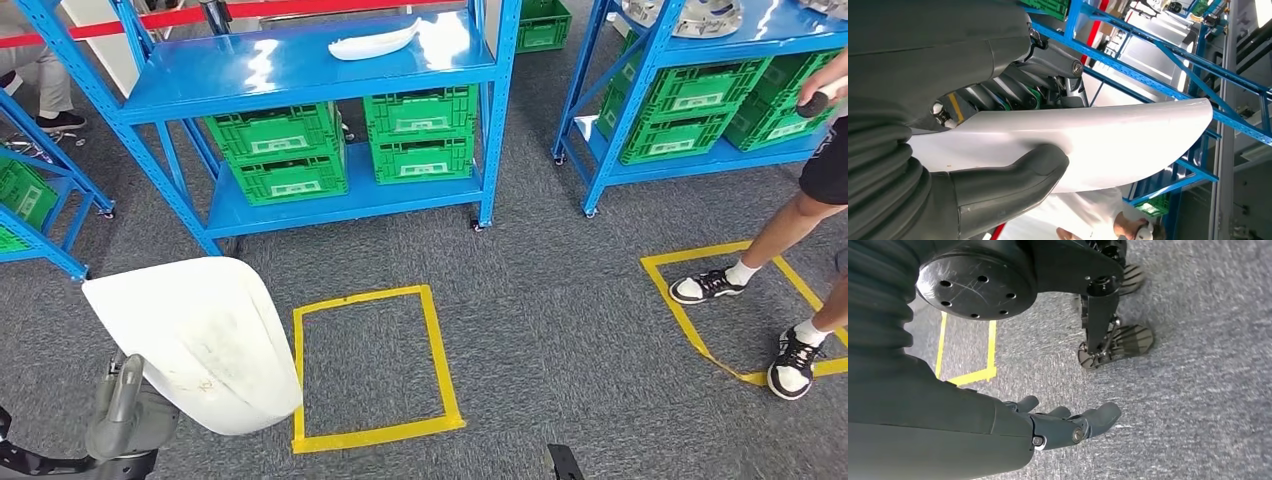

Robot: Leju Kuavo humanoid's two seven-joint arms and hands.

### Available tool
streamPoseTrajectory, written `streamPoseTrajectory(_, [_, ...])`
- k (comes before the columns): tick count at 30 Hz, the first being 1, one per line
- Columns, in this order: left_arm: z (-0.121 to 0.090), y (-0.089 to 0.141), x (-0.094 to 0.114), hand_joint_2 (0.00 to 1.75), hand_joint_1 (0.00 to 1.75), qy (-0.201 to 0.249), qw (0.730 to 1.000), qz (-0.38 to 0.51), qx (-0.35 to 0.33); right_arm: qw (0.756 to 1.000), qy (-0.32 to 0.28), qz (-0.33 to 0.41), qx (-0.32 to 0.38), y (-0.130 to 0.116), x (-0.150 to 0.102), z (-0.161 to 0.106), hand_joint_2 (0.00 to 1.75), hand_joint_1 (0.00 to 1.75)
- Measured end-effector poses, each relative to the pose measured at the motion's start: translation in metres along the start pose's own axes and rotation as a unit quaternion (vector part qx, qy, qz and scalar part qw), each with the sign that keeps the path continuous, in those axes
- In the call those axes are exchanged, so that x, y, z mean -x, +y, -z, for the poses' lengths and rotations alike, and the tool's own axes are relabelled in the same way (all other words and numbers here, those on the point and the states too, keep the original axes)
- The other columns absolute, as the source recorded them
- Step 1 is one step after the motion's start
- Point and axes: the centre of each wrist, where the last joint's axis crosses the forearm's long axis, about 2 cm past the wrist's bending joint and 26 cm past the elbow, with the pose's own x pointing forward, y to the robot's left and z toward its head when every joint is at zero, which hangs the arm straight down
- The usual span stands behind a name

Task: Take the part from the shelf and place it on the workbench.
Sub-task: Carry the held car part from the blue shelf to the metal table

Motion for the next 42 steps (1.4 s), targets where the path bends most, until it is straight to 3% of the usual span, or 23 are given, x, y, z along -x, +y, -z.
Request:
streamPoseTrajectory(12, [-0.017, -0.001, -0.008, 1.75, 1.75, -0.01, 1.0, 0.006, 0.002, 1.0, 0.005, -0.011, 0.002, -0.007, 0.0, 0.0, 1.75, 0.0])
streamPoseTrajectory(24, [-0.014, -0.003, 0.003, 1.75, 1.75, -0.058, 0.998, -0.002, 0.014, 0.999, -0.004, -0.016, 0.034, -0.034, -0.01, -0.001, 1.75, 0.0])
streamPoseTrajectory(34, [-0.025, -0.001, -0.001, 1.75, 1.75, -0.092, 0.996, 0.001, -0.006, 0.999, 0.009, -0.041, 0.035, -0.042, -0.013, -0.001, 1.75, 0.0])
streamPoseTrajectory(42, [-0.028, -0.003, 0.0, 1.75, 1.75, -0.11, 0.994, -0.005, -0.018, 0.998, -0.031, -0.053, 0.022, -0.049, -0.019, -0.002, 1.75, 0.0])
